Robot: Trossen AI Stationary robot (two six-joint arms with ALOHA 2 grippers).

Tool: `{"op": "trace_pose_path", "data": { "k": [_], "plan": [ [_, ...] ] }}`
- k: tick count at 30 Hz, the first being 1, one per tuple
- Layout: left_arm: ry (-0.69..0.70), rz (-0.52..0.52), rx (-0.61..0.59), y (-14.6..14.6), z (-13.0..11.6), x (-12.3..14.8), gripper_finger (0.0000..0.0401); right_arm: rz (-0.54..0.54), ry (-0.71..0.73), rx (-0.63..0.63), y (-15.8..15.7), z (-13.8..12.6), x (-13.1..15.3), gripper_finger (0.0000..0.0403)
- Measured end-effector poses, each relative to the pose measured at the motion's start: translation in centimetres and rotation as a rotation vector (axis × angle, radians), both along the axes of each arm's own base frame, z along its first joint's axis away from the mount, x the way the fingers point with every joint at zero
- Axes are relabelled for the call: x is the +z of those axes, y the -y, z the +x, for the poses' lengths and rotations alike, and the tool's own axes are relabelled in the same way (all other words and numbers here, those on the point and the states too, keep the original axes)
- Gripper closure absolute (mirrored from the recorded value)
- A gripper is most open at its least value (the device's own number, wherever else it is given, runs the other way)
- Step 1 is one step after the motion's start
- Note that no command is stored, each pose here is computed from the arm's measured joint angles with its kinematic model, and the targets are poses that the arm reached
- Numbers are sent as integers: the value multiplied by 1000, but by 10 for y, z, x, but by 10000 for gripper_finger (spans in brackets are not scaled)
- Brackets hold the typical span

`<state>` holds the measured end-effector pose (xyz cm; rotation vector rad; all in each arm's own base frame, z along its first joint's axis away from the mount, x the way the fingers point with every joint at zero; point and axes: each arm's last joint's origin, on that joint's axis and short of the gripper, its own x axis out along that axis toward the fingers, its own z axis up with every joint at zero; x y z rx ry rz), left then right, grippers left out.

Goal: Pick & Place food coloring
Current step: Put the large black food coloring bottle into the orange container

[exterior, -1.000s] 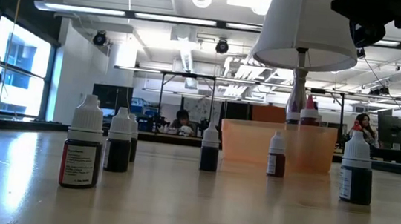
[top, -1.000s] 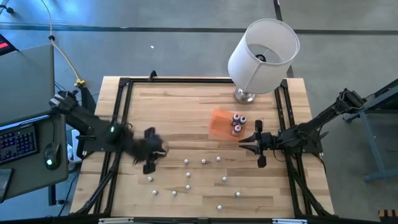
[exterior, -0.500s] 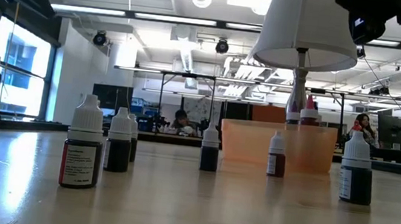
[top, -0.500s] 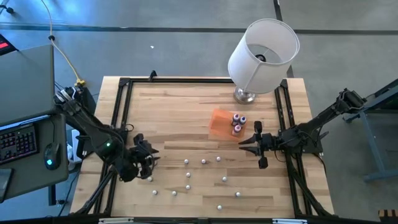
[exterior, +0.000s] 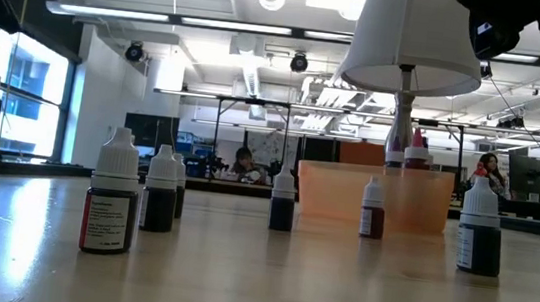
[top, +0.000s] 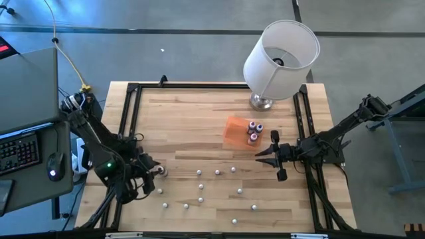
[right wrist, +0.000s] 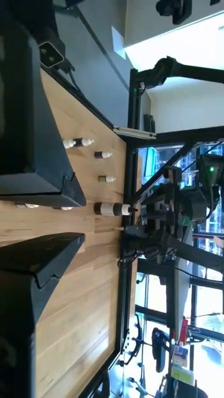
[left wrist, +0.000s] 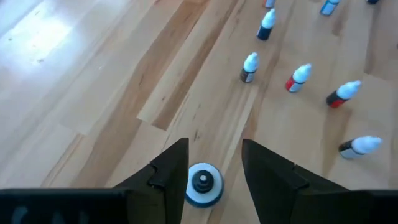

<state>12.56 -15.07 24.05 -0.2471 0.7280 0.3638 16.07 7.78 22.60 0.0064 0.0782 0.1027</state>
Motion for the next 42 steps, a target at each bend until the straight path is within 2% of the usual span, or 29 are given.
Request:
{"op": "trace_pose_path", "data": {
  "k": [7, 15, 23, 28, 35, 42],
  "plan": [
    [-5, 65, -4, 12, 0, -14, 254, -5, -11, 0, 0, 0, -1, 332],
    [-43, 130, 66, 17, 4, -32, 254, -4, -11, -1, 0, 0, -1, 332],
    [-37, 110, 123, 19, 5, -38, 255, -5, -11, 0, 0, 0, -1, 332],
    [-37, 104, 127, 20, 5, -38, 289, -6, -11, 0, 0, 0, -1, 332],
    [-67, 18, 187, 20, 4, -39, 359, -6, -11, 0, 0, 0, -1, 332],
    [-21, 56, 176, 19, 5, -38, 362, -6, -11, 0, 0, 0, -1, 332]
  ]
}}
